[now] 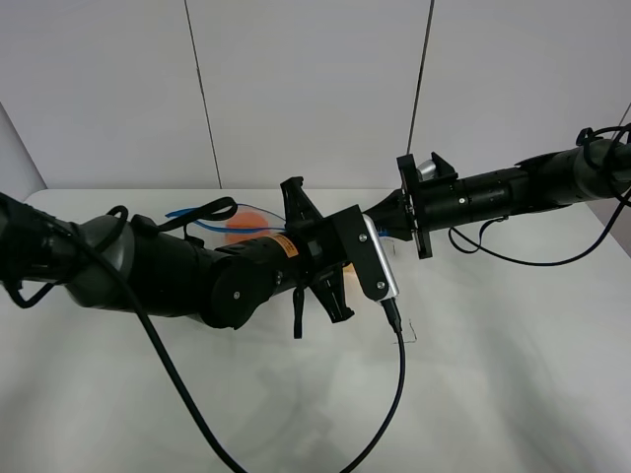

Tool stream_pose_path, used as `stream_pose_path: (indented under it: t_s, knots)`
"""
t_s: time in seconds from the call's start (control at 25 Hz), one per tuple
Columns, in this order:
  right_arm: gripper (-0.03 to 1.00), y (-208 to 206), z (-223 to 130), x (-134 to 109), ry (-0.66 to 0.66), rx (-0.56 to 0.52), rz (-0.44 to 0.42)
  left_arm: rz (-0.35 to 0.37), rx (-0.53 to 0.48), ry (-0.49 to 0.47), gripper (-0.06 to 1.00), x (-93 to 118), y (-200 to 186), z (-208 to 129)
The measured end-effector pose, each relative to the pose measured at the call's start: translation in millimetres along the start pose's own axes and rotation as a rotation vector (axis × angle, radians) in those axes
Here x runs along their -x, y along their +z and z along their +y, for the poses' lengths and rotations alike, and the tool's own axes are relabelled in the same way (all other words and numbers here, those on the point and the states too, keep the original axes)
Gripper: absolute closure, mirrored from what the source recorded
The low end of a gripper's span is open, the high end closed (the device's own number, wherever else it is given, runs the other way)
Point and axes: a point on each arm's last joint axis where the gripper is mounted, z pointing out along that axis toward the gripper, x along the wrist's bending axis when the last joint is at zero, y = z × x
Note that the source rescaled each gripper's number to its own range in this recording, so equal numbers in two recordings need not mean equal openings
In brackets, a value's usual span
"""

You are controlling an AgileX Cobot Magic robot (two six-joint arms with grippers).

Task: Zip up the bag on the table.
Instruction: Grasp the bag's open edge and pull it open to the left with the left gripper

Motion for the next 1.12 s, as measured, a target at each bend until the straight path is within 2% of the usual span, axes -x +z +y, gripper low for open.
stream_pose_path:
  t_s: [0.24,0.44,0.76,1.12]
  knots:
    - [0.96,0,0,0,0.002,0.000,0.000,0.002,-0.003,0.065,0.94,0,0,0]
    - [0.96,0,1,0,0.010,0.014,0.002,0.024,-0.050,0.103,0.94,-7,1,-10]
    - [0.96,0,3,-1,0.016,0.035,0.004,0.119,-0.208,0.129,0.94,-40,1,-47]
    - [0.96,0,3,-2,0.023,0.037,0.016,0.202,-0.279,0.118,0.94,-74,-20,-65]
